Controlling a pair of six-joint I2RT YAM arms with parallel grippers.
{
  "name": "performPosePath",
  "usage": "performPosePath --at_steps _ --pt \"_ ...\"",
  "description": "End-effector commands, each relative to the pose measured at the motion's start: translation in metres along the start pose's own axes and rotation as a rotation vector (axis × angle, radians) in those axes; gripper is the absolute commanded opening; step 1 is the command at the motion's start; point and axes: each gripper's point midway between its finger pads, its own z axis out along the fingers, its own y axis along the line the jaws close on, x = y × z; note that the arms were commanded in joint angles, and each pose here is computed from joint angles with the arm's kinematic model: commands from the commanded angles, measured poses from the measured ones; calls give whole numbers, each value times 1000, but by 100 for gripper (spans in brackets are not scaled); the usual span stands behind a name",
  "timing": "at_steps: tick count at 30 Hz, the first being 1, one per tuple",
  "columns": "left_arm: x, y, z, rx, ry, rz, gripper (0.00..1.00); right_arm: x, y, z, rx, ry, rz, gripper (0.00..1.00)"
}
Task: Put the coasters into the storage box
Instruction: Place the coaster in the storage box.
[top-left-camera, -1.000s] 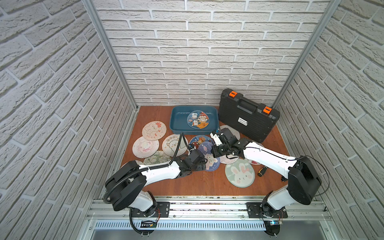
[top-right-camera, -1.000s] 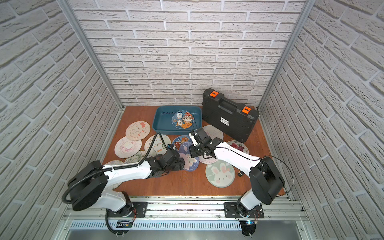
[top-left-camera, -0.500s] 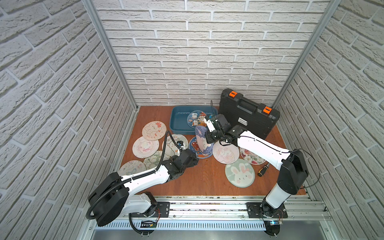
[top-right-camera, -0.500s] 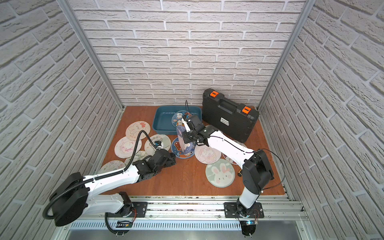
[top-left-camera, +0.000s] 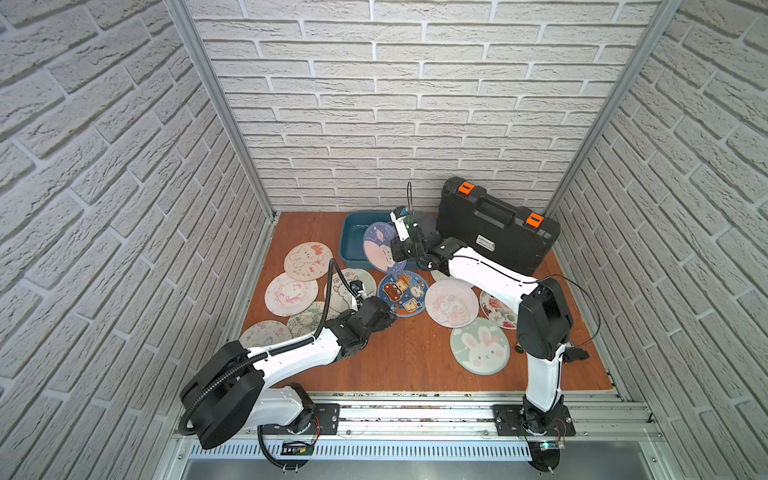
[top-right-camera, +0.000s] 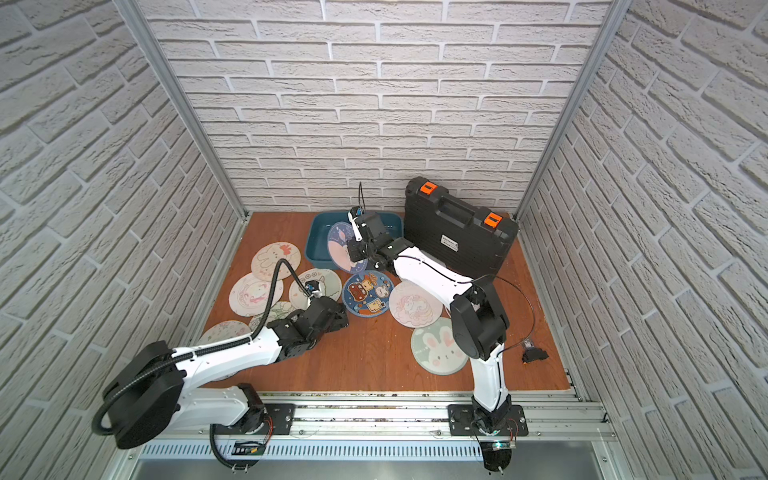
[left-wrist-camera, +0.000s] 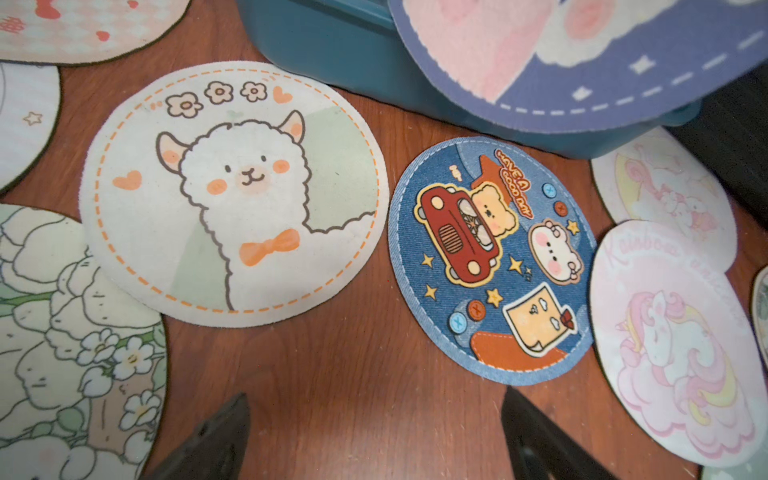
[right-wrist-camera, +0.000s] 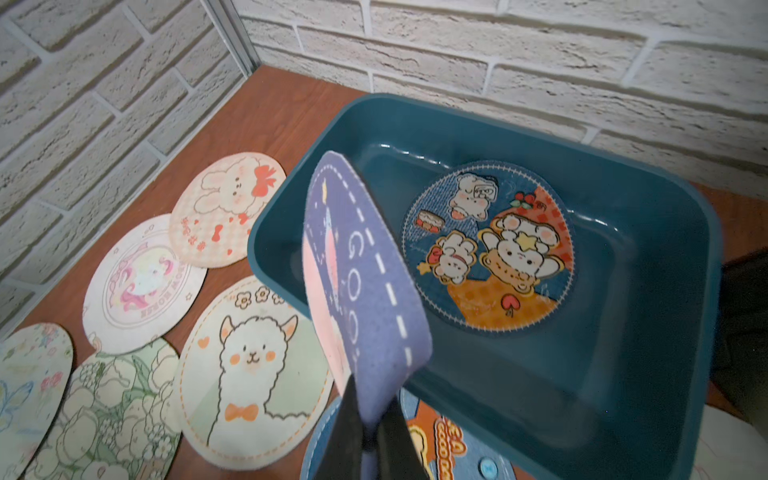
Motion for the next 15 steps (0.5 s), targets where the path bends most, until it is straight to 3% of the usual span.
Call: performPosePath --at_steps 1,8,15 --pt "-7 2 2 -6 -40 2 94 -39 -2 13 -14 -146 30 6" --pt "-11 12 0 -22 -66 -12 94 -53 -13 50 -36 -206 104 6" --pt "-16 27 -4 -40 -89 -39 94 -49 -34 82 31 -194 107 6"
